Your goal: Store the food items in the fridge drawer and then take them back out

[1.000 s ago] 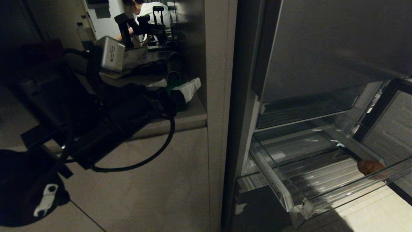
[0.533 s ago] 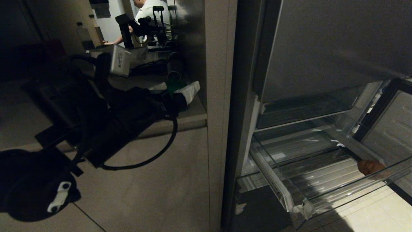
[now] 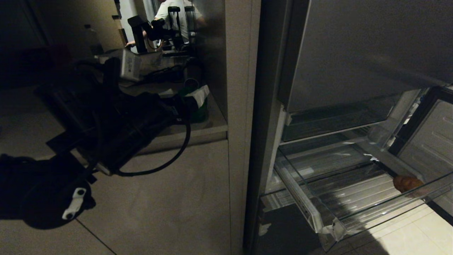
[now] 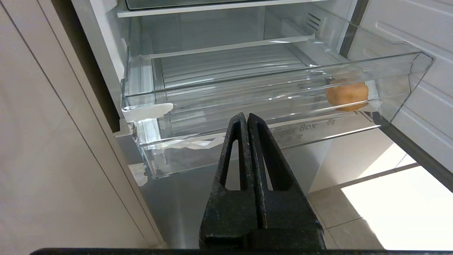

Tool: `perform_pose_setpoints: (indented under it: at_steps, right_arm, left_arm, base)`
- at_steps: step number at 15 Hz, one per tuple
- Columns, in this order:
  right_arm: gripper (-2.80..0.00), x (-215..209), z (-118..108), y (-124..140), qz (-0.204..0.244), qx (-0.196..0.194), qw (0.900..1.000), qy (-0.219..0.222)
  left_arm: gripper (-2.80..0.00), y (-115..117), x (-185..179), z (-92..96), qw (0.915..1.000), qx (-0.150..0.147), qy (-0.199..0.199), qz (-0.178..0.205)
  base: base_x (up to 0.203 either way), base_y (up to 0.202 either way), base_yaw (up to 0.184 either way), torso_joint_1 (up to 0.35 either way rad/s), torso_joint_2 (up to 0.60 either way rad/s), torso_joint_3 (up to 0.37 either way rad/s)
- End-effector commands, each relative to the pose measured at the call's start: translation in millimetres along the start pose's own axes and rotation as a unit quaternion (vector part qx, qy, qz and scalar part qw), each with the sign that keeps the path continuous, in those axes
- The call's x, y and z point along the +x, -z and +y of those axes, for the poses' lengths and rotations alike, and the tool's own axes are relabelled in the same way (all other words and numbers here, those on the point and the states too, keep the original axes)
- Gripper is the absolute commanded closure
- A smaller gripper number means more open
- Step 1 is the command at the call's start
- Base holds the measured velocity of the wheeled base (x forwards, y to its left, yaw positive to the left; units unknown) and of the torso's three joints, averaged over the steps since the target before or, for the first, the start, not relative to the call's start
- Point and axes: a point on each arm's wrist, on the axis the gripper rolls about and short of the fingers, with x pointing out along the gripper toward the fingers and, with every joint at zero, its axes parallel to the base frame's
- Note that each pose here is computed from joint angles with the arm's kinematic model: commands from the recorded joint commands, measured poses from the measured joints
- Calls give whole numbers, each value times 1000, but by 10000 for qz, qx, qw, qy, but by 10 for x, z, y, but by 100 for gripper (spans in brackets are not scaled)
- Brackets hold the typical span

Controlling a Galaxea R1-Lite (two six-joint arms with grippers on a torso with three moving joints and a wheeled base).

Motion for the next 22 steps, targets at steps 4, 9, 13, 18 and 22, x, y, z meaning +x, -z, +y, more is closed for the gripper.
perform_pose_setpoints:
  at_steps: [4,9,13,18,22]
  right_arm:
    - [0,18,-1,86,152,-2,9999,5]
    - [0,18,-1,86,152,-2,9999,8]
    - [0,18,-1,86,152,-2,9999,4]
    - [0,18,-2,86,152,-1,9999,0]
    - [0,18,-1,86,152,-2,9999,7]
  left_arm:
    - [-280,96,105,7,10000,2,-22,49]
    - [-280,-10,229,-8,9996,-14,-172,-231]
    - [-280,-72,271,-6,9991,-22,-197,-363]
    - [-280,-201,515,52,9956,-9,-602,-716]
    - [-280,-243,645,119,9933,77,-1018,-539]
  base:
    - [0,0,0,0,0,0]
    - [0,0,0,0,0,0]
    - [0,0,0,0,0,0]
    - [0,0,0,0,0,0]
    - [0,0,0,0,0,0]
